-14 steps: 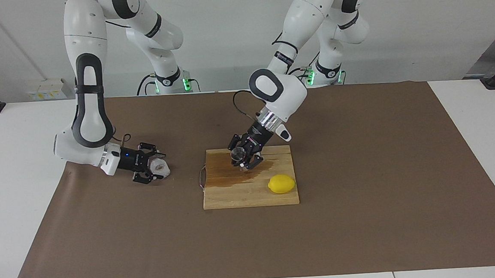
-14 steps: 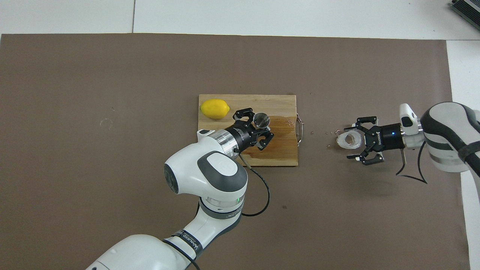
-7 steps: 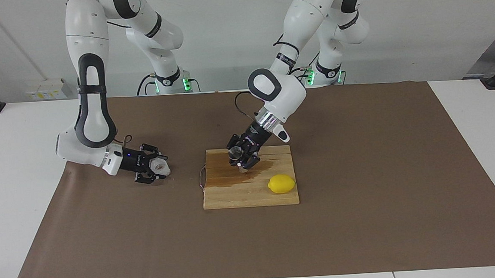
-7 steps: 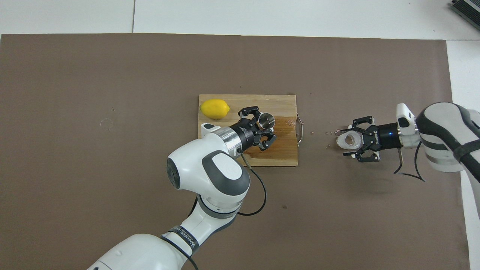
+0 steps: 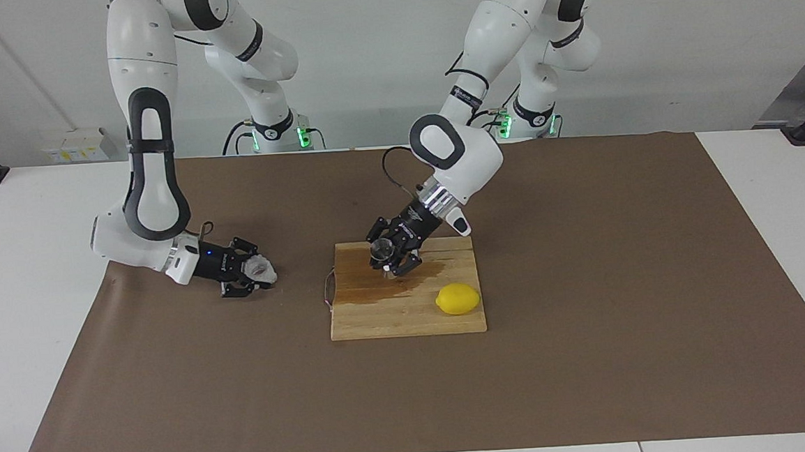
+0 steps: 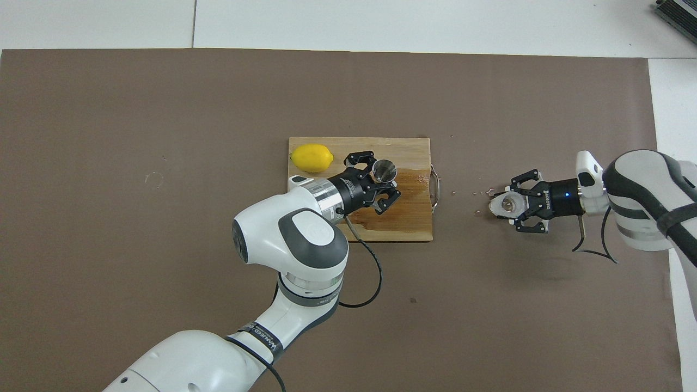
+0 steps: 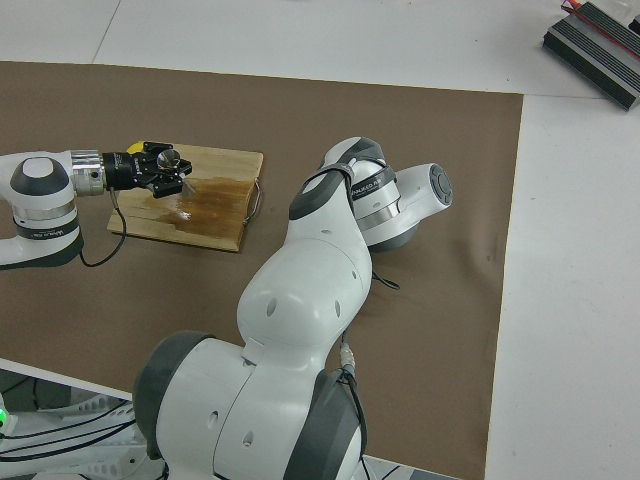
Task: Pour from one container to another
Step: 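Lower the jigger over the board while the right gripper grasps the cup, then set the jigger on the board and open the left gripper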
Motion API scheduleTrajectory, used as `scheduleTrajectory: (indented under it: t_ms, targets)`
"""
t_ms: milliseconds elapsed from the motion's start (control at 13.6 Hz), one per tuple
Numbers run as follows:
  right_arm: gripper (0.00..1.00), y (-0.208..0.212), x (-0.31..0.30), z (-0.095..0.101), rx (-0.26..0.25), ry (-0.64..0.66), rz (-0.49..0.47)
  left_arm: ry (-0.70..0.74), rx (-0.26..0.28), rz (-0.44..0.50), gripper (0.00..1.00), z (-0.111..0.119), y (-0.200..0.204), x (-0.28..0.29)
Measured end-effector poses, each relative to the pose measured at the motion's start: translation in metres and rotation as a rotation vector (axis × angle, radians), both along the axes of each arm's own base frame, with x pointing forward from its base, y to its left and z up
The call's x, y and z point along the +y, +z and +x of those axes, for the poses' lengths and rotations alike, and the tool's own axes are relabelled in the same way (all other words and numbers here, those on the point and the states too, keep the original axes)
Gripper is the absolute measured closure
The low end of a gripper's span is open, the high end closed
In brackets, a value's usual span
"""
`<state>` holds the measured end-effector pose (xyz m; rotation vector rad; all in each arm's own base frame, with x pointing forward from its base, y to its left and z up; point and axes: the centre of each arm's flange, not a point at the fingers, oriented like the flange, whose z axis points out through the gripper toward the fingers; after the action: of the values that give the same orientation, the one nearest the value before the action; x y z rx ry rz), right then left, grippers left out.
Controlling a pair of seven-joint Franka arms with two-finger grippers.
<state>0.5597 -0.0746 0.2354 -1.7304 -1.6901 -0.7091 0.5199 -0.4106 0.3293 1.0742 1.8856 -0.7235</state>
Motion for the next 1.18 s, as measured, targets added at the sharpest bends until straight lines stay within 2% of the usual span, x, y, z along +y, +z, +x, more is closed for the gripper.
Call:
scheduleTrajectory:
  t_ms: [294,515,662,957,1178]
  targets:
    - [0.50,0.001,0.001,0.001,-0.002,-0.013,0.012,0.028,0.000,-0.041,0.90,0.028,0.003,0.032]
    - [0.50,0.001,0.002,0.001,-0.003,-0.021,0.021,0.074,0.027,-0.077,0.90,0.032,0.001,0.040]
    - [0.50,0.001,0.003,0.001,-0.003,-0.020,0.021,0.089,0.052,-0.107,0.90,0.025,0.000,0.033]
    - [0.50,0.001,0.003,0.001,-0.003,-0.020,0.021,0.086,0.100,-0.140,0.90,-0.002,-0.012,0.009]
    - [0.50,0.001,0.003,0.001,-0.003,-0.019,0.021,0.054,0.100,-0.118,0.90,-0.026,-0.025,-0.002]
